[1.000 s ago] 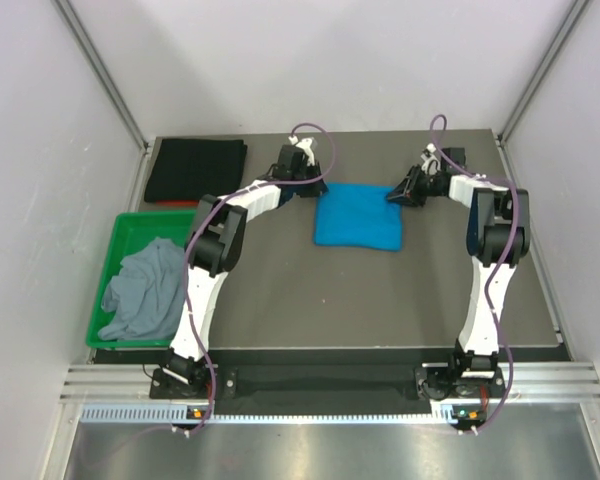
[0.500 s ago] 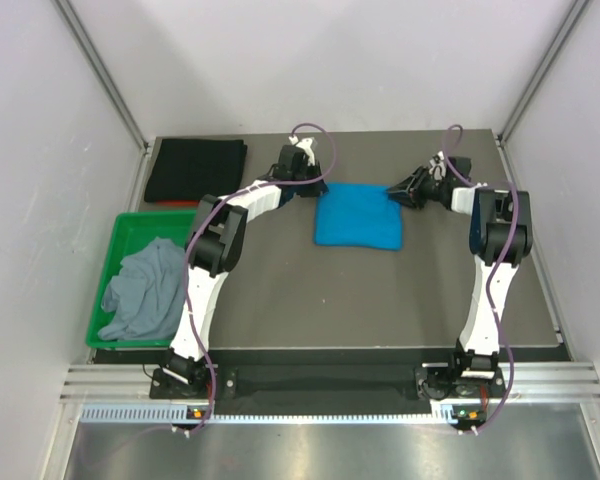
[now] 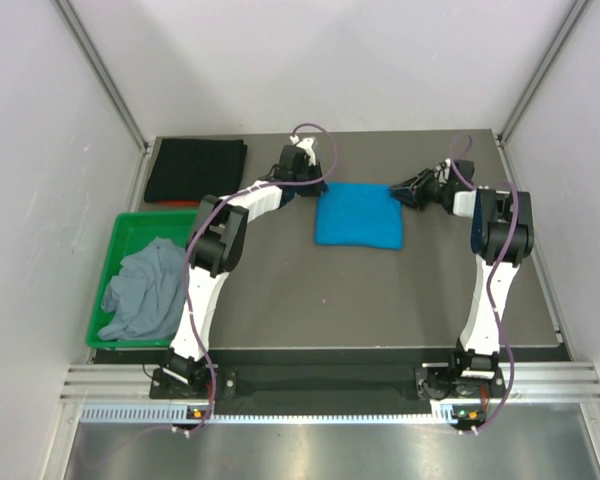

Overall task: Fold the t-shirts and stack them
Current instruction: Fold the tshirt

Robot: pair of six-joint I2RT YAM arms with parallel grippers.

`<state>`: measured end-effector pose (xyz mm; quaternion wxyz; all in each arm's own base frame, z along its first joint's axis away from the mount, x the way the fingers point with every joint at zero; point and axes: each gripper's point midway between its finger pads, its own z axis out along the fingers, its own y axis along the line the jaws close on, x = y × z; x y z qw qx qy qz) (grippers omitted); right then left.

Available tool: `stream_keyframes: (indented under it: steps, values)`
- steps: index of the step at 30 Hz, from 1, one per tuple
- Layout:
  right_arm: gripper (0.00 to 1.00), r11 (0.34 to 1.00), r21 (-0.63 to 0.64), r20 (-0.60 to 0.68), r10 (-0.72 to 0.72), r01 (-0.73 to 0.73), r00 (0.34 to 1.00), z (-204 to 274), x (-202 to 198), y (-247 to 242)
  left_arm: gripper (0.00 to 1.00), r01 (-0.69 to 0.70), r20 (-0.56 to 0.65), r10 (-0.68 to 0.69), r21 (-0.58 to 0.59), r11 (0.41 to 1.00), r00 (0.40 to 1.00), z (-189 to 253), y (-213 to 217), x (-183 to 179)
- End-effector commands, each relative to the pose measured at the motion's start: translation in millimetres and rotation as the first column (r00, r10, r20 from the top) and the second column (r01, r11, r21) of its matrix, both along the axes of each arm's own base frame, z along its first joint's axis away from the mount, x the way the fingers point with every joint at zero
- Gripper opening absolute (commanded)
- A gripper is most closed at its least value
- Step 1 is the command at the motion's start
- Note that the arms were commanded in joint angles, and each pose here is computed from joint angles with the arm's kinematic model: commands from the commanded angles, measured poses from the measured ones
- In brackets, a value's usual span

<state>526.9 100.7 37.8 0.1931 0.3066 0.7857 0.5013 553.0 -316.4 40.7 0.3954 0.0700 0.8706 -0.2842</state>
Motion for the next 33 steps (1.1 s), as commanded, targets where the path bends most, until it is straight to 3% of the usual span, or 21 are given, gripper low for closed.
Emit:
stream_keyframes:
  steps: [1, 10, 11, 13, 16, 17, 18, 24, 29, 31, 33]
  values:
    - [0.31, 0.978, -0.123, -0.016, -0.171, 0.168, 0.985, -22.1, 15.4, -44.1, 0.24, -0.030, 0.013, 0.029, 0.049, 0.998, 0.999, -6.7, 11.8, 8.2]
    - [0.25, 0.953, -0.304, 0.169, 0.055, -0.001, 0.984, 71.3, 10.2, -40.9, 0.26, 0.006, 0.127, 0.006, -0.092, 0.996, 0.992, 122.9, 6.4, 2.7]
    - [0.22, 0.948, -0.315, 0.116, 0.079, -0.038, 0.990, 71.4, -0.8, -37.9, 0.26, 0.012, 0.143, 0.003, -0.104, 0.995, 0.990, 138.6, 7.4, -2.3]
    - [0.21, 0.940, -0.335, 0.133, 0.114, -0.063, 0.985, 78.6, -7.0, -33.4, 0.26, 0.017, 0.163, 0.002, -0.111, 0.994, 0.987, 151.2, 10.1, -8.9]
    - [0.09, 0.940, -0.327, 0.161, 0.156, -0.096, 0.975, 92.6, -19.8, -18.9, 0.27, 0.039, 0.168, -0.015, -0.135, 0.990, 0.986, 161.2, 11.7, -25.0]
    - [0.01, 0.939, -0.324, 0.175, 0.178, -0.114, 0.968, 98.5, -24.8, -9.0, 0.27, 0.049, 0.151, -0.027, -0.147, 0.988, 0.988, 160.7, 11.3, -32.5]
    - [0.00, 0.942, -0.304, 0.183, 0.202, -0.140, 0.962, 100.1, -30.2, -0.6, 0.26, 0.098, 0.156, -0.070, -0.176, 0.979, 0.985, 165.2, 4.4, -39.3]
    - [0.00, 0.918, -0.213, 0.158, 0.370, -0.334, 0.916, 66.6, -74.2, 67.9, 0.21, 0.229, 0.058, -0.223, -0.336, 0.914, 0.973, 136.1, -19.4, -87.9]
    - [0.02, 0.920, -0.171, 0.096, 0.373, -0.354, 0.923, 2.8, -101.3, 63.5, 0.18, 0.197, -0.083, -0.232, -0.309, 0.931, 0.969, 66.4, -17.8, -109.2]
    - [0.02, 0.915, -0.171, 0.083, 0.383, -0.365, 0.920, -12.2, -105.6, 59.7, 0.17, 0.149, -0.190, -0.199, -0.246, 0.958, 0.961, 36.1, -9.6, -114.4]
    - [0.02, 0.910, -0.185, 0.050, 0.385, -0.370, 0.922, -23.7, -107.7, 54.9, 0.16, 0.130, -0.214, -0.168, -0.182, 0.975, 0.962, 21.4, -3.7, -107.9]
